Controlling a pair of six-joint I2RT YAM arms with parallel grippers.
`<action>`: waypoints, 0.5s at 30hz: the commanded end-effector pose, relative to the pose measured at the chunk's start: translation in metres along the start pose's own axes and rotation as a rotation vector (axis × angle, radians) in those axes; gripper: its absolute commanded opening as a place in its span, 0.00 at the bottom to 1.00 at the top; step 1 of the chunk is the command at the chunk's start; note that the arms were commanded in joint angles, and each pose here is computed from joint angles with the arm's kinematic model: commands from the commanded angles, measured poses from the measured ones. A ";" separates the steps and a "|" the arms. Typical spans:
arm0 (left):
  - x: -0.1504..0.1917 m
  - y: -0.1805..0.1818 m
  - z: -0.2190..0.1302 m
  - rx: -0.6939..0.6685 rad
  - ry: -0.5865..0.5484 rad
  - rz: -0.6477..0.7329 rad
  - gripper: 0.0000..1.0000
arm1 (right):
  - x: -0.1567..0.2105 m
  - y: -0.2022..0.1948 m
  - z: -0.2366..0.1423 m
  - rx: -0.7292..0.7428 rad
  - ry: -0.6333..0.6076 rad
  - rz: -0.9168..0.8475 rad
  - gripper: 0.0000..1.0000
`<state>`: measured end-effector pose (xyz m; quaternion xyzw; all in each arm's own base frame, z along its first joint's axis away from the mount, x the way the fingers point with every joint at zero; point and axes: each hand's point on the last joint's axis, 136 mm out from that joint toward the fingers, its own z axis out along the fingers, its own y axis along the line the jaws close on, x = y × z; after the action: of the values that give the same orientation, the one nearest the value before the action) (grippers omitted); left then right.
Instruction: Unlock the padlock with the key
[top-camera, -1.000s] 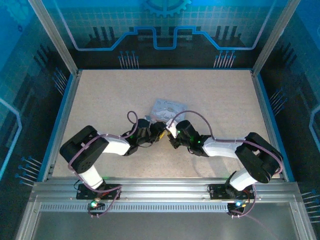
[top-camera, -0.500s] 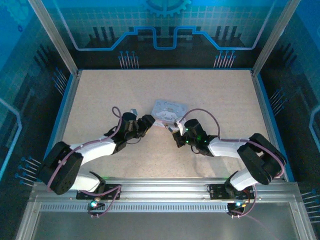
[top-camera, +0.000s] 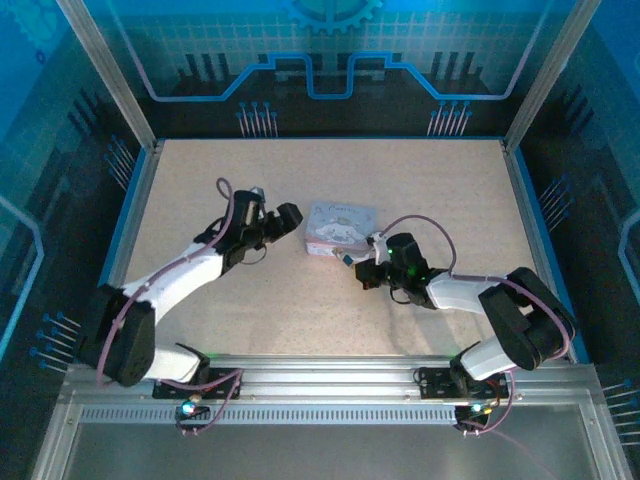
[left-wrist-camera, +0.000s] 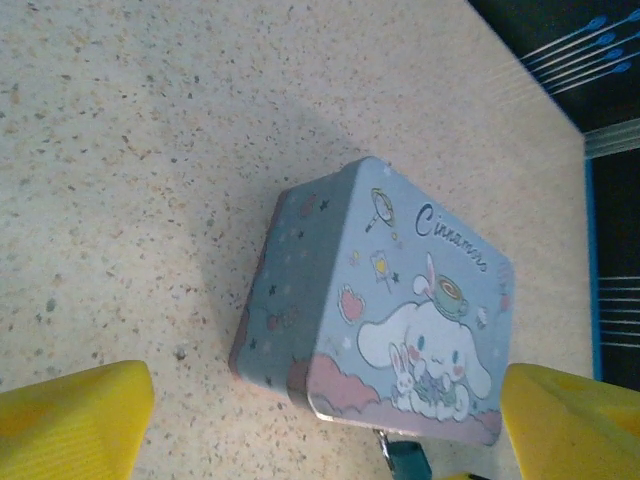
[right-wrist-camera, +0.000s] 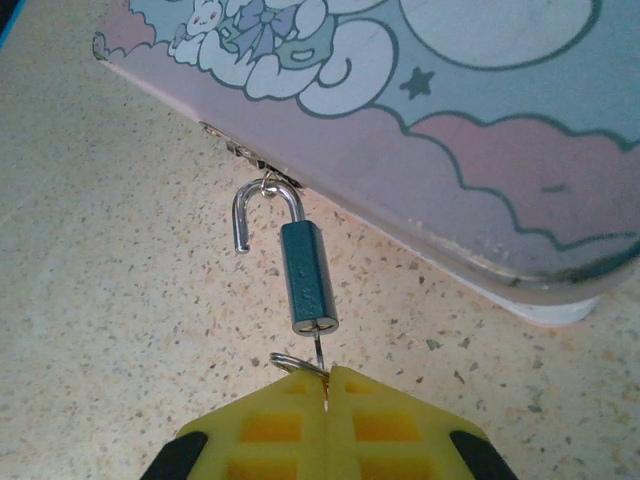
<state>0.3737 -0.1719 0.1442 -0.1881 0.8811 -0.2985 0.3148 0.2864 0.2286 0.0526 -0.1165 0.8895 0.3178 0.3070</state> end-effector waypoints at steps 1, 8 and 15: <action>0.007 -0.007 0.016 -0.005 0.122 0.131 0.93 | 0.009 -0.002 0.000 -0.025 0.040 0.094 0.00; 0.001 -0.026 0.051 0.034 0.202 0.220 0.96 | 0.016 -0.010 0.001 -0.011 0.054 0.160 0.00; 0.005 -0.027 0.086 0.044 0.292 0.239 0.91 | 0.019 -0.014 0.004 -0.012 0.068 0.175 0.02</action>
<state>0.4331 -0.2260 0.1126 -0.0537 0.9216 -0.2949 0.2464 0.2814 0.2253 0.0387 -0.0651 0.9005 0.3415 0.2612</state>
